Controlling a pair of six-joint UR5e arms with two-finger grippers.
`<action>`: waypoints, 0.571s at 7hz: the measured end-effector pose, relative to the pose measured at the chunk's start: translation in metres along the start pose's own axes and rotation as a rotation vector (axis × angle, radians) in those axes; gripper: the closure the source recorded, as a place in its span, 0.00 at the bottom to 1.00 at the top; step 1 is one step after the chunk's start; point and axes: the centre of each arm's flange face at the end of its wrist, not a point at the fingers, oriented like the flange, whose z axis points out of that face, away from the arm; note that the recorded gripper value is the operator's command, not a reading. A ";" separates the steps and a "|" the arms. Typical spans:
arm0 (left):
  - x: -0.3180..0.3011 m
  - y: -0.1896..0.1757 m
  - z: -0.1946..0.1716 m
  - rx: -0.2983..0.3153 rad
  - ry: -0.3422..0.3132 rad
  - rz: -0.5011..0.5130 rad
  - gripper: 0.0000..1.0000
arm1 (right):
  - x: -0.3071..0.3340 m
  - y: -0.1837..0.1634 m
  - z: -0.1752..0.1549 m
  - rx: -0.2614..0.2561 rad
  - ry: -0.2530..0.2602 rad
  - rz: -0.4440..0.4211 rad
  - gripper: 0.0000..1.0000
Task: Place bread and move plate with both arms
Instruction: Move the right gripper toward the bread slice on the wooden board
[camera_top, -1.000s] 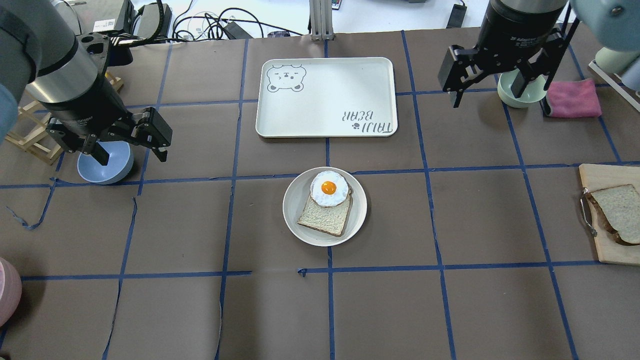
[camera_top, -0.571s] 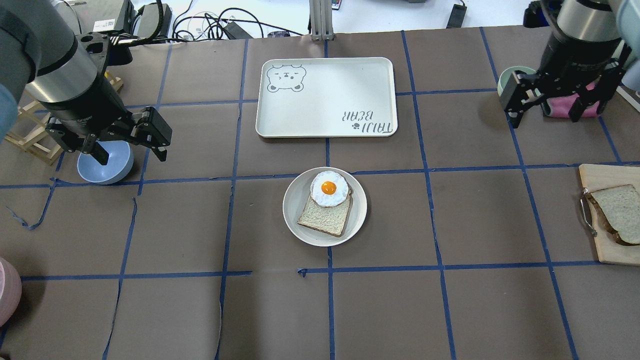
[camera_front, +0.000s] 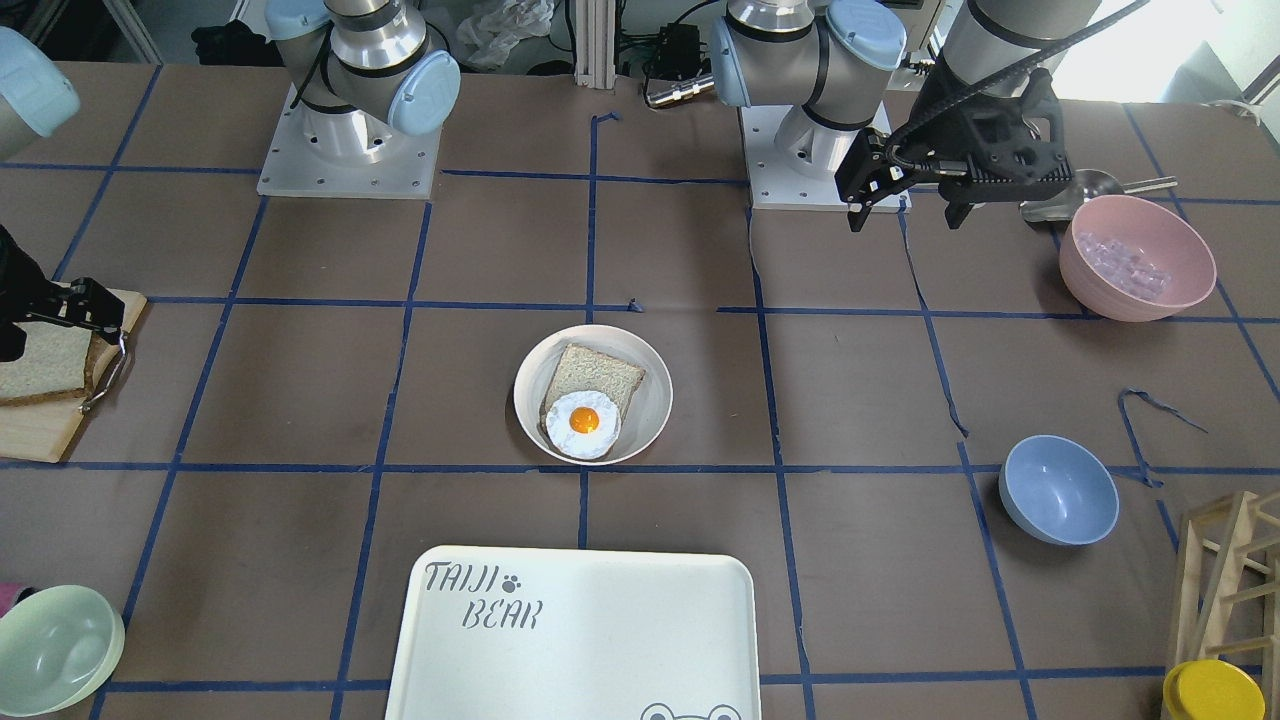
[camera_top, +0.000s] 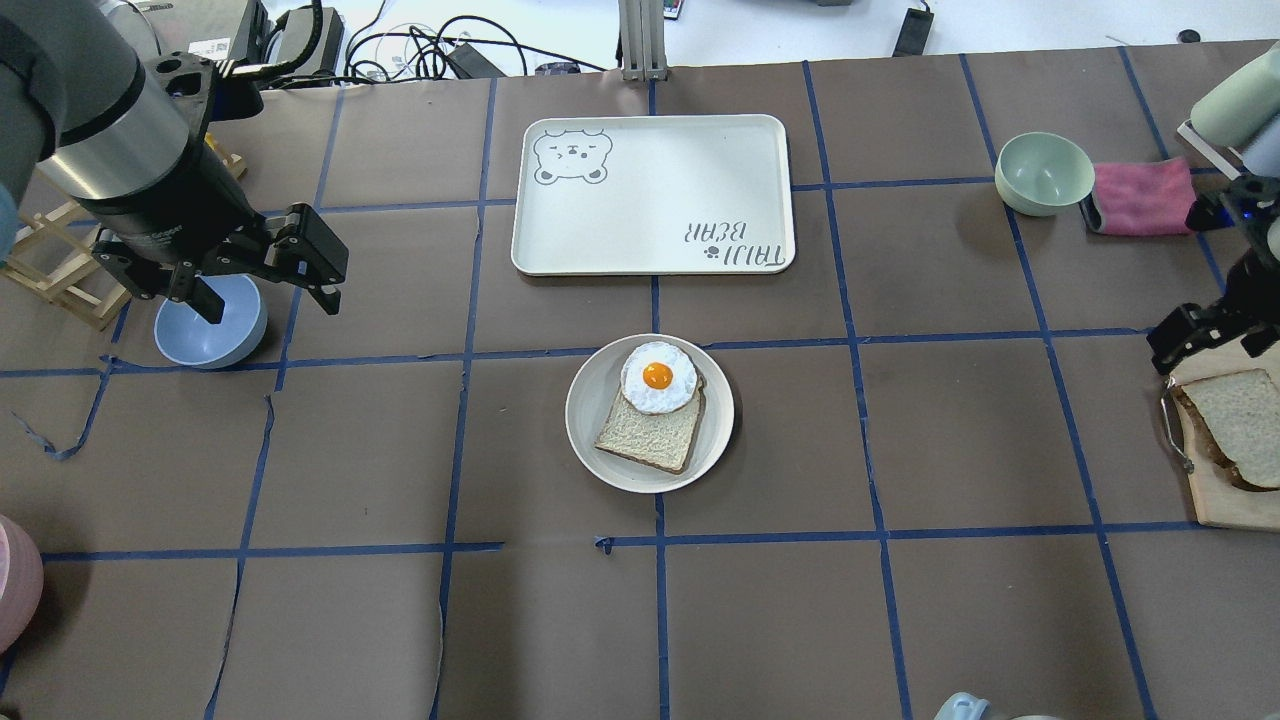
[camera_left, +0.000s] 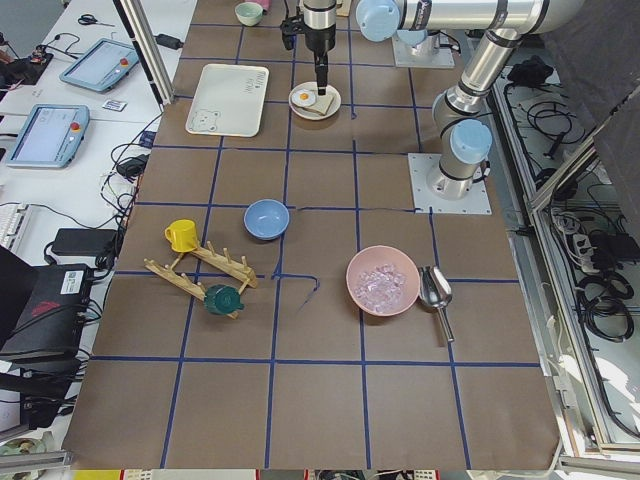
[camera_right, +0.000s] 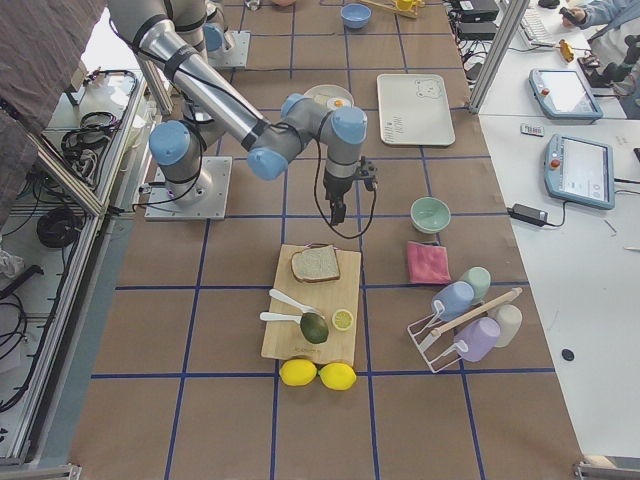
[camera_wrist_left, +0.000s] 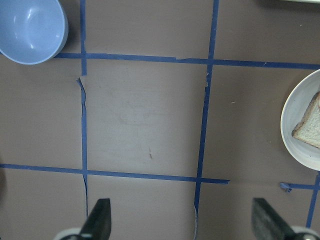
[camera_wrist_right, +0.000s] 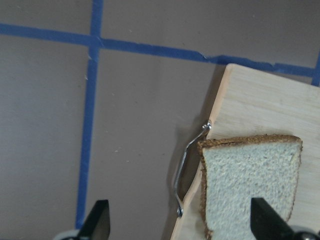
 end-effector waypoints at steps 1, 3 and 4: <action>0.001 0.001 0.001 -0.003 0.008 0.001 0.00 | 0.017 0.015 0.034 0.018 -0.016 -0.012 0.01; 0.001 0.001 0.005 -0.015 0.005 0.001 0.00 | 0.033 0.029 0.076 0.009 -0.070 -0.080 0.23; 0.000 0.001 0.006 -0.018 0.002 0.007 0.00 | 0.036 0.031 0.083 0.000 -0.075 -0.108 0.37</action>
